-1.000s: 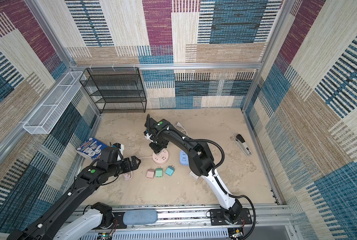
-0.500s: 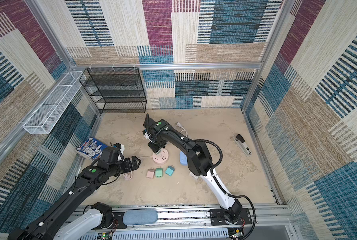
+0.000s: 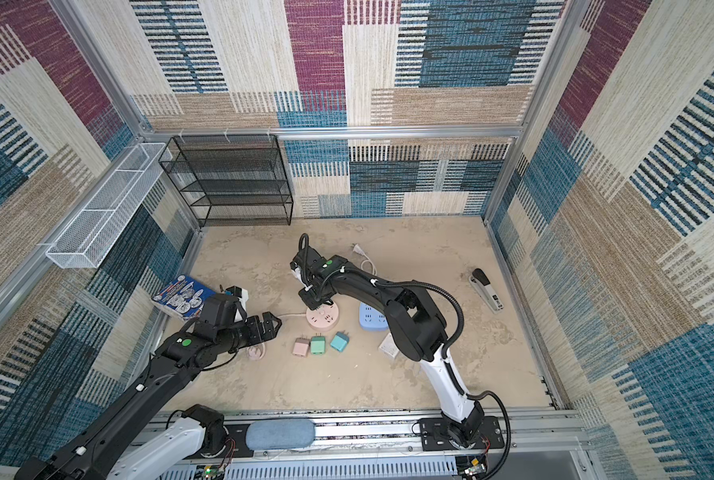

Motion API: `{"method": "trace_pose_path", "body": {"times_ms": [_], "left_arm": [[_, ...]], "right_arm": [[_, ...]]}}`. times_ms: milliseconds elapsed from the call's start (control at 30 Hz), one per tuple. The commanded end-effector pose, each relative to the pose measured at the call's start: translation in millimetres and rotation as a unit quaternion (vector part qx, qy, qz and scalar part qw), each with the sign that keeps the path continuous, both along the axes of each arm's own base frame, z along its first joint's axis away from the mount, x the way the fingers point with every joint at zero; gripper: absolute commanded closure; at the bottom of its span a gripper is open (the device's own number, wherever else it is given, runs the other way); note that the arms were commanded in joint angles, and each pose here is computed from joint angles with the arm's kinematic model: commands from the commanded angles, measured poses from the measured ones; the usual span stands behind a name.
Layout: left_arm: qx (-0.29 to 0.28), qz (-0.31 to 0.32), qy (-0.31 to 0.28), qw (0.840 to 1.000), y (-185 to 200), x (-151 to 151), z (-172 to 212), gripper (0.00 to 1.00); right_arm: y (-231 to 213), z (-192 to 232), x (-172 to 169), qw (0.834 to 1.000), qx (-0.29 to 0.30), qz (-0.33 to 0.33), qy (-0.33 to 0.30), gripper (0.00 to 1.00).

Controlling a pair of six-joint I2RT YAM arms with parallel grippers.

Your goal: Insert the plug

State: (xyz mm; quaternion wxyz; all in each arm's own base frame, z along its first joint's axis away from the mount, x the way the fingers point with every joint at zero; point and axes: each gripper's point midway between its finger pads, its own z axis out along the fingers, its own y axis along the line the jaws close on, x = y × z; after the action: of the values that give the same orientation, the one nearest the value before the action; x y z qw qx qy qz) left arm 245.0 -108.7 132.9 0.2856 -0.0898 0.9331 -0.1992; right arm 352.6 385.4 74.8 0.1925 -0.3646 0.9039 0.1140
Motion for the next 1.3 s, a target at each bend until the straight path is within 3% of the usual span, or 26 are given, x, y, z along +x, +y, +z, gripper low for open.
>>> {"method": "trace_pose_path", "body": {"times_ms": [0, 400, 733, 1267], "left_arm": [[0.004, 0.002, -0.005, 1.000, 1, 3, 1, 0.00], [-0.003, -0.001, 0.000, 1.000, -3, 7, -1, 0.00], [-0.005, -0.004, 0.004, 1.000, -7, 11, -3, 0.00], [-0.008, -0.004, 0.009, 1.000, -9, 13, -10, 0.01]], "right_arm": [[11, 3, -2, 0.999, 0.040, -0.001, -0.035, 1.00], [-5, -26, -23, 0.993, 0.079, -0.028, -0.082, 1.00], [-15, -48, -35, 0.995, 0.049, -0.036, -0.080, 1.00], [-48, -73, -61, 0.993, 0.054, -0.070, -0.079, 1.00]]}}
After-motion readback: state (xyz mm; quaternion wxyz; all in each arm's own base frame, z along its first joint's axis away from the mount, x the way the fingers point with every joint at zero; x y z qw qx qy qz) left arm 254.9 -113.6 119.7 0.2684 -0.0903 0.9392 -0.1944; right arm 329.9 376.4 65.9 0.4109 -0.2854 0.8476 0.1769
